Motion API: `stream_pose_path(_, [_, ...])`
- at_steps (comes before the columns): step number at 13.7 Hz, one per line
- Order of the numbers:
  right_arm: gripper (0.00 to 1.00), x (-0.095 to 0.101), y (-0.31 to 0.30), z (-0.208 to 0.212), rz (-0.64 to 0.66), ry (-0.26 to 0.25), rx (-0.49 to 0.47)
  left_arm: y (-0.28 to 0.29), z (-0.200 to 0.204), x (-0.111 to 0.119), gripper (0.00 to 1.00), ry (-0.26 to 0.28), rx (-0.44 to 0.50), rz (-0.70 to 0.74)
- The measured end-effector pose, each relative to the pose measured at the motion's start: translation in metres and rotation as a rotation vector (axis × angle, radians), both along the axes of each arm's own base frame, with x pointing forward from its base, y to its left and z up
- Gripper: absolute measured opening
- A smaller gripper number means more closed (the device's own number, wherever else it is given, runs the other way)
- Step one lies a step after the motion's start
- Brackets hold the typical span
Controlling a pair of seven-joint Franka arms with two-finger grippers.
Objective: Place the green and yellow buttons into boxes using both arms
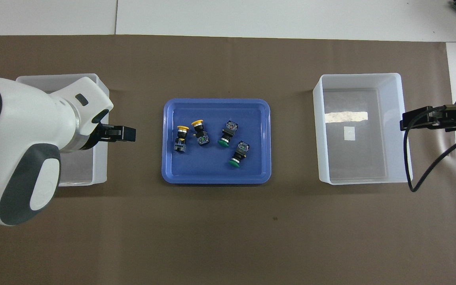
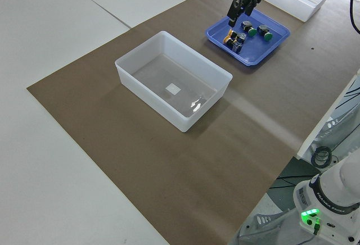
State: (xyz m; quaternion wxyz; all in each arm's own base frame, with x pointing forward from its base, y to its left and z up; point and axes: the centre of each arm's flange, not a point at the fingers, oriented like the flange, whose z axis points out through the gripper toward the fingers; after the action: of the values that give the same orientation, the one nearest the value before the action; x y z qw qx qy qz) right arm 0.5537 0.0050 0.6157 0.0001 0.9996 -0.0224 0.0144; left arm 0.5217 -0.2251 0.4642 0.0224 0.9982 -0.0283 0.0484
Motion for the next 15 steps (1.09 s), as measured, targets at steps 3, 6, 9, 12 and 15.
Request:
stream_pose_path(3, [1.00,0.000,0.001,0.002,0.001,-0.004,0.000,-0.018,-0.036,0.001,0.93,-0.024,-0.022,0.044])
stream_pose_path(6, [1.00,-0.003,0.002,0.008,0.005,-0.014,0.000,-0.021,-0.057,0.000,0.92,-0.025,-0.024,0.045])
stream_pose_path(9, [1.00,-0.003,0.002,0.009,0.017,-0.015,-0.001,-0.043,-0.087,-0.003,0.92,-0.013,-0.025,0.042])
stream_pose_path(12, [1.00,-0.004,0.002,0.009,0.024,-0.011,-0.001,-0.054,-0.117,0.001,0.92,-0.013,-0.028,0.037])
stream_pose_path(15, [1.00,-0.004,0.002,0.009,0.024,-0.008,-0.001,-0.069,-0.144,-0.001,0.92,-0.003,-0.028,0.034])
